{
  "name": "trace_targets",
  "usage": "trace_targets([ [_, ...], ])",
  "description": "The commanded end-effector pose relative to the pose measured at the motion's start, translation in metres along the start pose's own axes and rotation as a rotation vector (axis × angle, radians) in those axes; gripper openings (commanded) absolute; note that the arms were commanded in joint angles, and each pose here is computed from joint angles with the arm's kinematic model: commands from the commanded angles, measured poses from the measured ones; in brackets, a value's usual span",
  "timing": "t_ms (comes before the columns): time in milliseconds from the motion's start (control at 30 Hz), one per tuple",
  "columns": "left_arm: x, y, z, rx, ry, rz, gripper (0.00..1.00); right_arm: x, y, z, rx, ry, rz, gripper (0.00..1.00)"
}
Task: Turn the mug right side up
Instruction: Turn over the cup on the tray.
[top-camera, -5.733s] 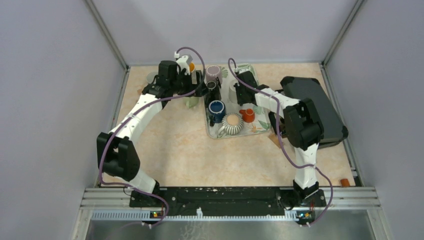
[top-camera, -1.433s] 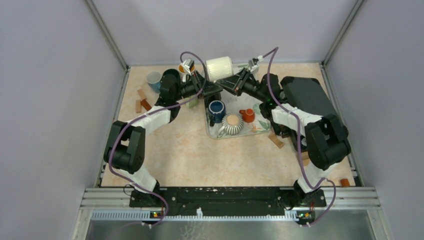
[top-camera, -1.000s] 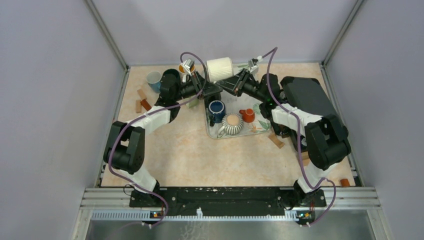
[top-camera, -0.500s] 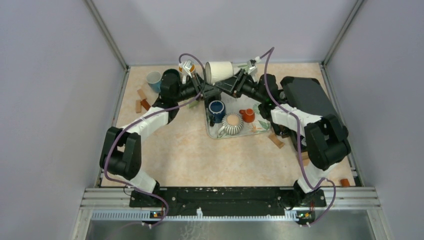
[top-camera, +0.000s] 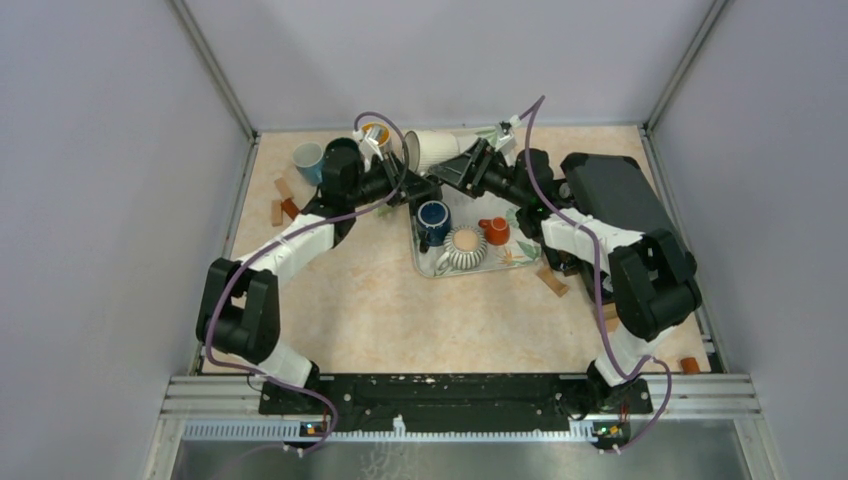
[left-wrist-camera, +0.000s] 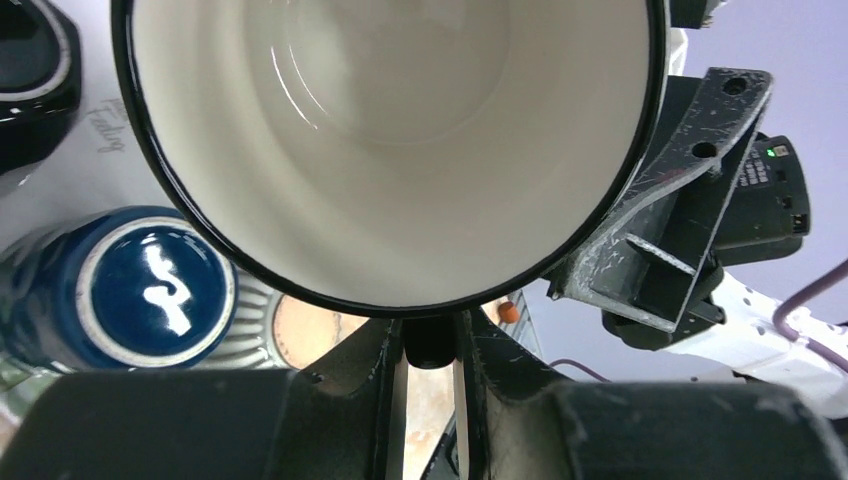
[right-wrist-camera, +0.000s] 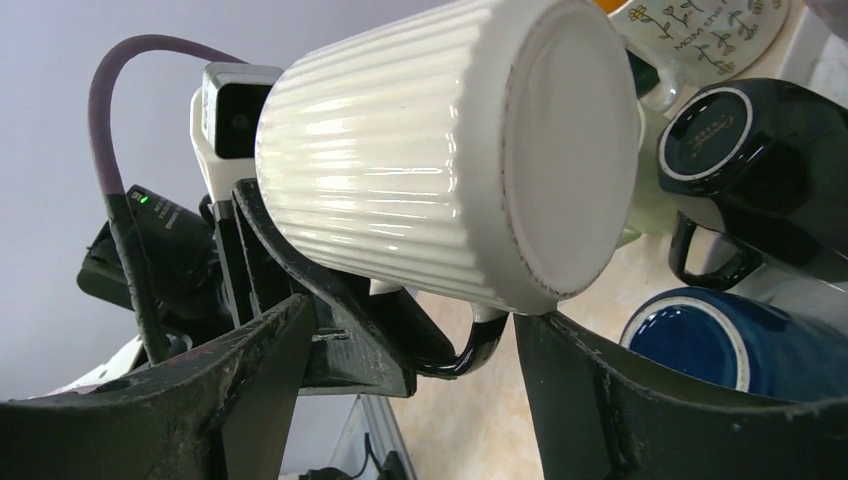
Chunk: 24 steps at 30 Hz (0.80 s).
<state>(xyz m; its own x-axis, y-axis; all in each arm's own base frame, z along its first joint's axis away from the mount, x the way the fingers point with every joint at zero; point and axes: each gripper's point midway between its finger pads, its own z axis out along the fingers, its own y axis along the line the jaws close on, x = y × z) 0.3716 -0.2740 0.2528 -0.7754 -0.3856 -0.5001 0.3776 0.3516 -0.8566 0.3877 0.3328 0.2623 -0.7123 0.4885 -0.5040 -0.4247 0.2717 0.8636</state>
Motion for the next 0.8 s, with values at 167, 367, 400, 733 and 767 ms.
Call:
trace_targets([
  [167, -0.042, -0.06, -0.021, 0.047, -0.139, 0.238, 0.0, -0.017, 0.019, -0.003, -0.002, -0.063, -0.113, 0.77],
  [367, -0.051, -0.06, -0.028, -0.019, -0.168, 0.286, 0.0, -0.016, 0.015, -0.001, 0.009, -0.06, -0.121, 0.78],
  [400, -0.052, -0.06, -0.03, -0.029, -0.172, 0.294, 0.0, -0.015, 0.016, -0.001, 0.008, -0.06, -0.122, 0.78],
  [733, -0.062, -0.05, -0.043, -0.166, -0.212, 0.339, 0.0, -0.014, 0.021, -0.006, 0.015, -0.06, -0.147, 0.8],
  [767, -0.063, -0.047, -0.045, -0.184, -0.213, 0.345, 0.0, -0.015, 0.023, -0.008, 0.017, -0.061, -0.153, 0.81],
])
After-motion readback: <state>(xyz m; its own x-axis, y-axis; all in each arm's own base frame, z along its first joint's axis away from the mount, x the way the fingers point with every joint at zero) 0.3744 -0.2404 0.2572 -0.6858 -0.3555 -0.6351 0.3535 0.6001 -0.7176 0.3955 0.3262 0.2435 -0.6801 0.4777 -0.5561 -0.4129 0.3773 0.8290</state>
